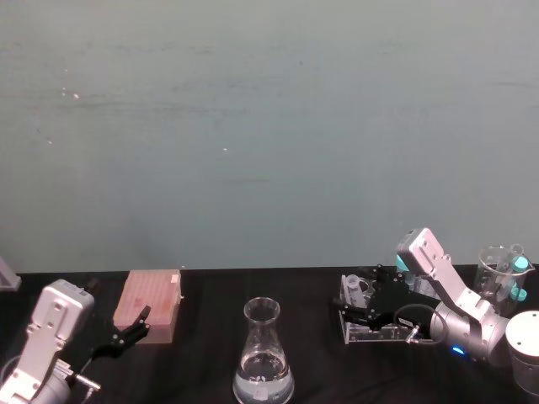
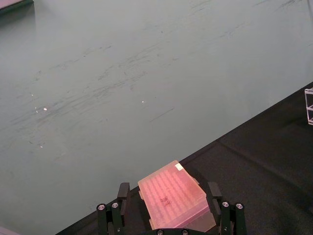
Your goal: Pour the liquid from the test tube into the beaker using one hand.
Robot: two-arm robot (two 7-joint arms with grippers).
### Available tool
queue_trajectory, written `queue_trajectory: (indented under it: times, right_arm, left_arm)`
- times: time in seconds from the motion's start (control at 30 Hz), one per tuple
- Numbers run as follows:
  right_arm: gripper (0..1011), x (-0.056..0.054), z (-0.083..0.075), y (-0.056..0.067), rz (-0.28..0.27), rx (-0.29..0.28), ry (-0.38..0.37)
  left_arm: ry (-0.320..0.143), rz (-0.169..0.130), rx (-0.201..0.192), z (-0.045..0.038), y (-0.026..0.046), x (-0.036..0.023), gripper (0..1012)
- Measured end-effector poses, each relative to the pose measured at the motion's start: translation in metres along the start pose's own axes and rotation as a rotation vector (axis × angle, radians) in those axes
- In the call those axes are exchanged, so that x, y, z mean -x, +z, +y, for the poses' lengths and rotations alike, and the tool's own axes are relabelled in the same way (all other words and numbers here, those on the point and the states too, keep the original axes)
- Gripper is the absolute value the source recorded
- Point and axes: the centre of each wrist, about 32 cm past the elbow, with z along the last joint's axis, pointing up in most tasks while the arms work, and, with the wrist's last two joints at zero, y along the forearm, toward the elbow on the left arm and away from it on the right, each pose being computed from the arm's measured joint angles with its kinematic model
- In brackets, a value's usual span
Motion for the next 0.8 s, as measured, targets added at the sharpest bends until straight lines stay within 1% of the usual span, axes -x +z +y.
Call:
queue_trajectory:
  times: [0.03, 0.1, 0.2, 0.27, 0.33, 0.5, 0.53, 0.6, 0.63, 0.7, 0.8]
  right_arm:
    - [838, 0.0, 0.0, 0.0, 0.0, 0.0, 0.0]
    - [804, 0.0, 0.0, 0.0, 0.0, 0.0, 0.0]
    - [691, 0.0, 0.0, 0.0, 0.001, 0.0, 0.0]
    - [651, 0.0, 0.0, 0.0, 0.001, 0.0, 0.0]
    - [569, 0.0, 0.0, 0.0, 0.001, 0.0, 0.0]
    - [426, 0.0, 0.0, 0.0, 0.001, 0.0, 0.0]
    - [366, 0.0, 0.0, 0.0, 0.001, 0.0, 0.0]
    - [332, 0.0, 0.0, 0.0, 0.001, 0.001, 0.0]
    - [283, 0.0, 0.0, 0.0, 0.001, 0.0, 0.0]
    - [228, 0.0, 0.0, 0.0, 0.001, 0.0, 0.0]
    - [203, 0.0, 0.0, 0.0, 0.001, 0.0, 0.0]
  left_arm:
    - [0.0, 0.0, 0.0, 0.0, 0.0, 0.0, 1000]
    - [0.0, 0.0, 0.0, 0.0, 0.0, 0.0, 1000]
    - [0.0, 0.0, 0.0, 0.0, 0.0, 0.0, 1000]
    - [0.0, 0.0, 0.0, 0.0, 0.0, 0.0, 1000]
    - [0.0, 0.0, 0.0, 0.0, 0.0, 0.0, 1000]
    - [0.0, 0.0, 0.0, 0.0, 0.0, 0.0, 1000]
    - [0.0, 0.0, 0.0, 0.0, 0.0, 0.0, 1000]
    - [0.0, 0.0, 0.0, 0.0, 0.0, 0.0, 1000]
    - [0.0, 0.0, 0.0, 0.0, 0.0, 0.0, 1000]
    - [0.0, 0.0, 0.0, 0.0, 0.0, 0.0, 1000]
    - [0.0, 0.0, 0.0, 0.0, 0.0, 0.0, 1000]
